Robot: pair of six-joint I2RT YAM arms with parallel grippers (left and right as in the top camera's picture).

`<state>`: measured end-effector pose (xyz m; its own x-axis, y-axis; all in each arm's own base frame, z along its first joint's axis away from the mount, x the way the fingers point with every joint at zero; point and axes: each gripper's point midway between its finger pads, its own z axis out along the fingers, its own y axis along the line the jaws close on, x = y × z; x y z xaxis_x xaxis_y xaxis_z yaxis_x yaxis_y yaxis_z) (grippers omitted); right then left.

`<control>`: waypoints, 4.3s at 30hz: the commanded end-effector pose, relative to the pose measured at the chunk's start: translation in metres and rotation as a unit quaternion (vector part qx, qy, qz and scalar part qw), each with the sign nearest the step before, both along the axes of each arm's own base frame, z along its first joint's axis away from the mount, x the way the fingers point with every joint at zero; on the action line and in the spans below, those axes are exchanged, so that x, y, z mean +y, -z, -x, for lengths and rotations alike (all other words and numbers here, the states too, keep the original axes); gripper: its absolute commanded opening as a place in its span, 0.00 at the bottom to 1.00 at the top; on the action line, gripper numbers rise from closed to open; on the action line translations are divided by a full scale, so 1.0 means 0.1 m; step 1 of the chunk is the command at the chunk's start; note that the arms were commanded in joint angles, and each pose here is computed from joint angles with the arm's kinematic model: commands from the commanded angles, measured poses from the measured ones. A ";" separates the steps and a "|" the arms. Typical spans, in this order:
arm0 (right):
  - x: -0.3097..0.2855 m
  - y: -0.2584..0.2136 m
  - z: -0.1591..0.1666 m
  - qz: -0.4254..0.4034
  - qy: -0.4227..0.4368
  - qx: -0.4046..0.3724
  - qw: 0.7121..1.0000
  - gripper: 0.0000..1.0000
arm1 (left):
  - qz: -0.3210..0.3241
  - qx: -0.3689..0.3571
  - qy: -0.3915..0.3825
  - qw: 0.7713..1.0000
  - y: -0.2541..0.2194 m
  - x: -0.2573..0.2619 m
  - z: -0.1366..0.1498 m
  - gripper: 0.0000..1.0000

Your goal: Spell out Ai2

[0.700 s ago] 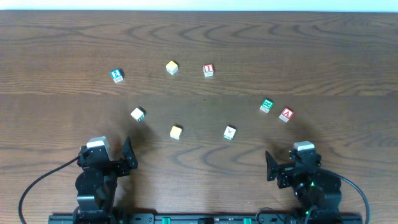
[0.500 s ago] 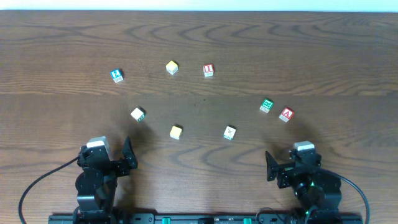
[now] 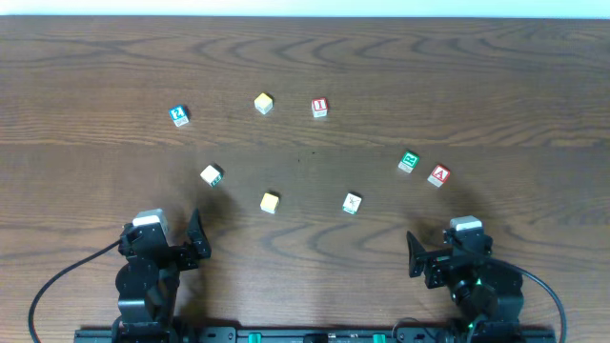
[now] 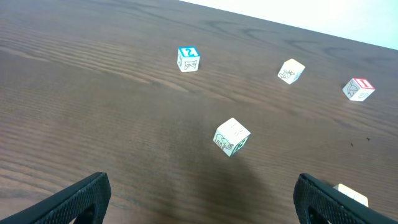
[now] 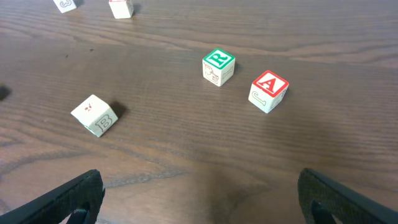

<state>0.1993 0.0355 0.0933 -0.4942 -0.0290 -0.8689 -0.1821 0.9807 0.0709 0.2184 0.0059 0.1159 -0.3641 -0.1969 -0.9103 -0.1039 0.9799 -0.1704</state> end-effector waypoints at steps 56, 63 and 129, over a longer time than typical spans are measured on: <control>1.05 -1.43 0.21 -0.476 -0.210 0.003 0.854 0.99 | -0.005 0.006 0.006 1.000 0.07 -0.01 0.00 0.95; 1.09 -1.62 -0.16 -0.425 -0.218 0.015 0.878 0.99 | -0.005 0.006 0.006 1.000 0.07 -0.01 0.00 0.95; 2.09 0.90 -3.12 0.099 -0.046 0.205 0.973 0.82 | -0.005 0.006 0.006 1.000 0.07 -0.01 0.00 0.95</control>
<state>0.5083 0.2418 0.0097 -0.7892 -0.2199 -0.5734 -0.2628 0.9648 -0.0083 0.2187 0.0052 0.1164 -0.3616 -0.1969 -0.9113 -0.0998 0.9800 -0.1722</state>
